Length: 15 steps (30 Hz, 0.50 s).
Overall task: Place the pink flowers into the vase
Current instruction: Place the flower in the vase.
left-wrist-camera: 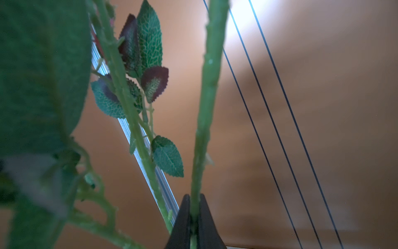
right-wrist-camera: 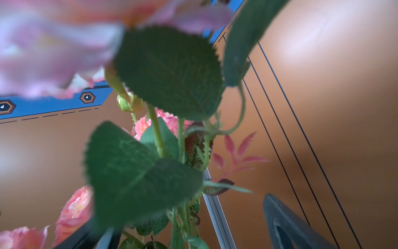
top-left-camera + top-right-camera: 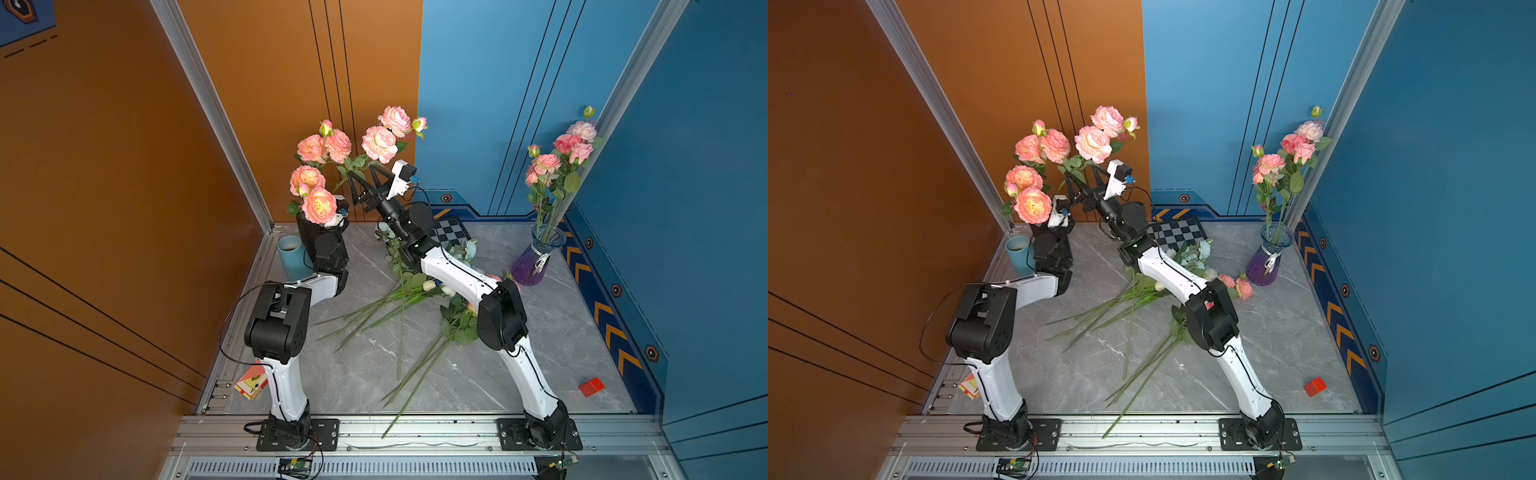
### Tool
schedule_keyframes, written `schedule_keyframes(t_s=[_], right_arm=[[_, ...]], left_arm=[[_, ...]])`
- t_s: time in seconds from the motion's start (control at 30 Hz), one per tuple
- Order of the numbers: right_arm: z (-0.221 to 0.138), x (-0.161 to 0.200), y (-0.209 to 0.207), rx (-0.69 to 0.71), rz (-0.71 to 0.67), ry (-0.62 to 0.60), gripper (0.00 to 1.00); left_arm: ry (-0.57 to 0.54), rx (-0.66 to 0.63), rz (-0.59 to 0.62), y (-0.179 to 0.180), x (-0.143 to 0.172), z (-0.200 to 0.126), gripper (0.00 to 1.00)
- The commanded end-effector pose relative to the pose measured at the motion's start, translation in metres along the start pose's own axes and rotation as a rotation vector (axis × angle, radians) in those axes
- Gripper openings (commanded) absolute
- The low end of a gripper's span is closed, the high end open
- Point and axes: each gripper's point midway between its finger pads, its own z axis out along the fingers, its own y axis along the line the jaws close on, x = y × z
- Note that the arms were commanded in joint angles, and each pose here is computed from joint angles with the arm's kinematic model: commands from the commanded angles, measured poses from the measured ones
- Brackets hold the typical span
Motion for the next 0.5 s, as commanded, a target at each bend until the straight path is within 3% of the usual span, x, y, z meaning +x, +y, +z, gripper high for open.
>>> schedule_keyframes(t_s=[0.0,0.47], right_arm=[[-0.004,-0.04,0.007,-0.044,-0.013,-0.064,1.0],[-0.035,-0.029,-0.013,0.001,0.012,-0.044,1.0]], left_arm=[[0.01,-0.052,-0.058,0.013,-0.007,0.005,0.0],[0.066,-0.064,-0.089,0.021,0.013,0.014,0.0]])
